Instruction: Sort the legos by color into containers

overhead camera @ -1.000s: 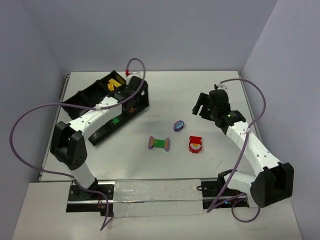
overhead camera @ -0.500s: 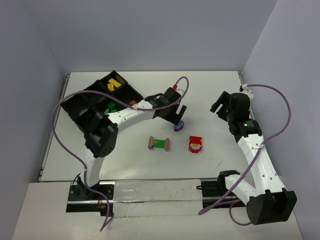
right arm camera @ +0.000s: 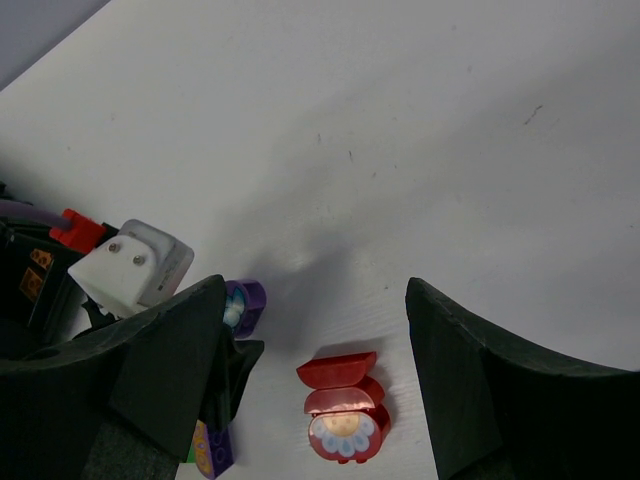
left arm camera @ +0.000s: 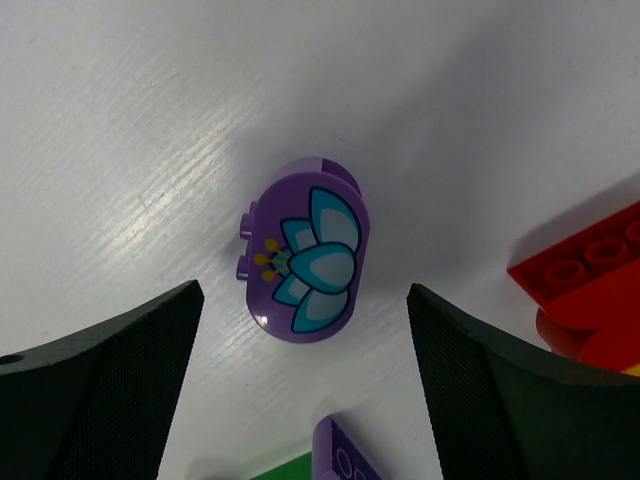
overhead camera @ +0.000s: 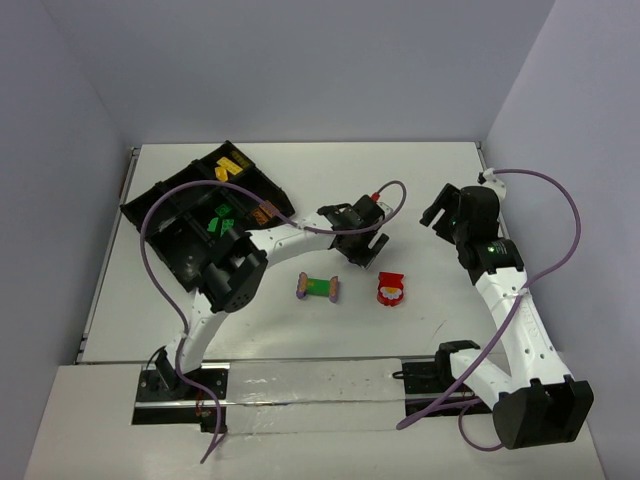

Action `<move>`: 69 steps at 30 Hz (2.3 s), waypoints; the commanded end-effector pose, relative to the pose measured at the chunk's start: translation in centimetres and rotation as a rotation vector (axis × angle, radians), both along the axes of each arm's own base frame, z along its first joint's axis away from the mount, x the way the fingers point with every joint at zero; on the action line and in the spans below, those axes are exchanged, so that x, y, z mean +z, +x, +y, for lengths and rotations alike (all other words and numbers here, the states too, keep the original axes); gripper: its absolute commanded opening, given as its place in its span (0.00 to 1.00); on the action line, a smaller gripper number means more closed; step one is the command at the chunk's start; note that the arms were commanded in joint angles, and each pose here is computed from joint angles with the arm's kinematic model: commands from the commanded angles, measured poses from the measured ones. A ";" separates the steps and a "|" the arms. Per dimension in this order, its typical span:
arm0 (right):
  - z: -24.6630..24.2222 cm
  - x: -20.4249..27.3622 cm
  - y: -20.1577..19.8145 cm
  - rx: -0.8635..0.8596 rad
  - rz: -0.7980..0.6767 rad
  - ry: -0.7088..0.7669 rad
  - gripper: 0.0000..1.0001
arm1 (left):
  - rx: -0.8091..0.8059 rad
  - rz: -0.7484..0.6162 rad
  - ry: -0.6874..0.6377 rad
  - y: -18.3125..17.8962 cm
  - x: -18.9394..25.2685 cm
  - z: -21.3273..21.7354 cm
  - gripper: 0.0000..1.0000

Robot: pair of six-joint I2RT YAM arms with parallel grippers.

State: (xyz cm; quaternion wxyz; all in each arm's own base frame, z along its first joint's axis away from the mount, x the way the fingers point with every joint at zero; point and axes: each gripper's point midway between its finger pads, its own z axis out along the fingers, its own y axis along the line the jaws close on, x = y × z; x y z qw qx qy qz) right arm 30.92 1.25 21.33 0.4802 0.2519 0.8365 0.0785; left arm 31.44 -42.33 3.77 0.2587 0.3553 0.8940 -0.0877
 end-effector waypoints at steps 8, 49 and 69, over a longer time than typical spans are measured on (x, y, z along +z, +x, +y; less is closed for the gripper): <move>-0.3 1.5 0.2 0.006 -0.034 -0.021 0.80 | 0.009 -0.077 -0.023 2.0 0.8 -2.1 0.74; 4.3 -2.0 -3.4 0.183 0.067 0.109 0.80 | 0.937 -0.307 -0.321 5.9 27.5 33.0 0.00; 4.0 -2.9 -0.3 0.157 0.206 0.027 0.79 | 1.487 -0.146 -0.283 12.2 16.0 51.5 0.00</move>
